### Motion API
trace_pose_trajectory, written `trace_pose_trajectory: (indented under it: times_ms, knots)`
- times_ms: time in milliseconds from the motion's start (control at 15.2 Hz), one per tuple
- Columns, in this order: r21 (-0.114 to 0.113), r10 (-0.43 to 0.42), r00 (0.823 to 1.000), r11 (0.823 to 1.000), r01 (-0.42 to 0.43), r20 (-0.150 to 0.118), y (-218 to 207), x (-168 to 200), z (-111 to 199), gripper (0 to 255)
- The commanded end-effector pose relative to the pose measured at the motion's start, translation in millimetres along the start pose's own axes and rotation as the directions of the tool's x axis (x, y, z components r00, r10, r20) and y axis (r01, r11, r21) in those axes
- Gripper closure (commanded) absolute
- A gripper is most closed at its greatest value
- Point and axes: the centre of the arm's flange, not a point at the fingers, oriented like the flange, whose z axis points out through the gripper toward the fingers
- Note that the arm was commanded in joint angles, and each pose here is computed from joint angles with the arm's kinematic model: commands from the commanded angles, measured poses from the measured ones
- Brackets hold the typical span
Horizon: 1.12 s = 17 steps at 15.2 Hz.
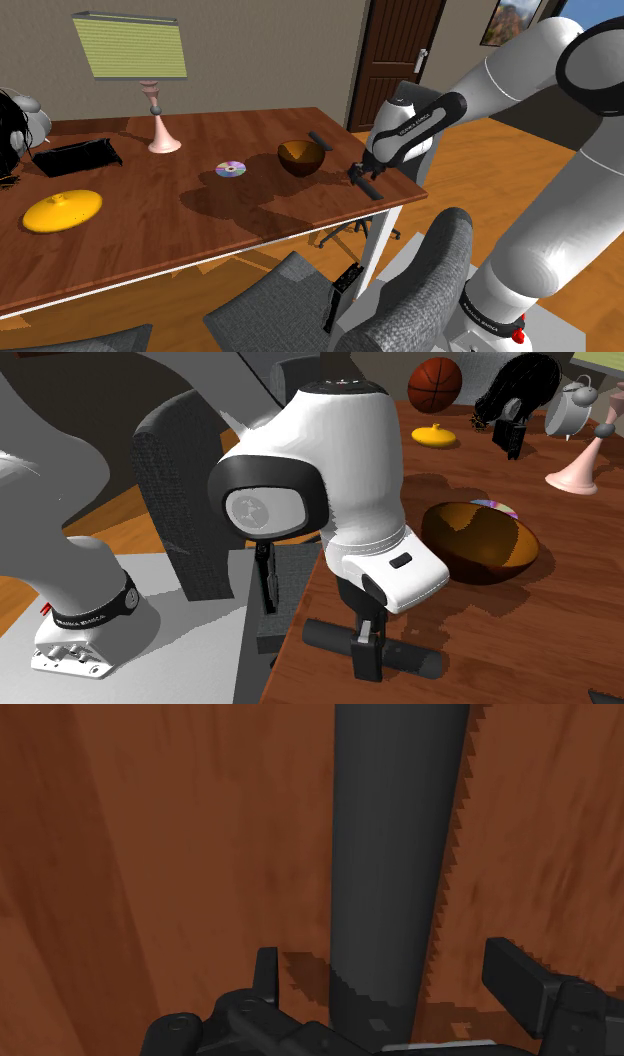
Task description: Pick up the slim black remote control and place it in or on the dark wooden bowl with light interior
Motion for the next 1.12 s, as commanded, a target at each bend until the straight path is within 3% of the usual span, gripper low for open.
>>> trace_pose_trajectory:
  times_ms: [0, 66, 132, 726, 1056]
  knots:
    - [0.0, 0.0, 1.0, 1.0, 0.0, 0.0, -0.1, 0.0, 0.1, 0]
    - [0.0, 0.0, 1.0, 1.0, 0.0, 0.0, 0.0, 0.0, 0.0, 0]
    - [0.0, 0.0, 1.0, 1.0, 0.0, 0.0, 0.0, 0.0, 0.0, 255]
    - [0.0, 0.0, 1.0, 1.0, 0.0, 0.0, -0.1, 0.0, 0.1, 255]
    - [0.0, 0.0, 1.0, 1.0, 0.0, 0.0, 0.8, 5.9, -25.6, 255]
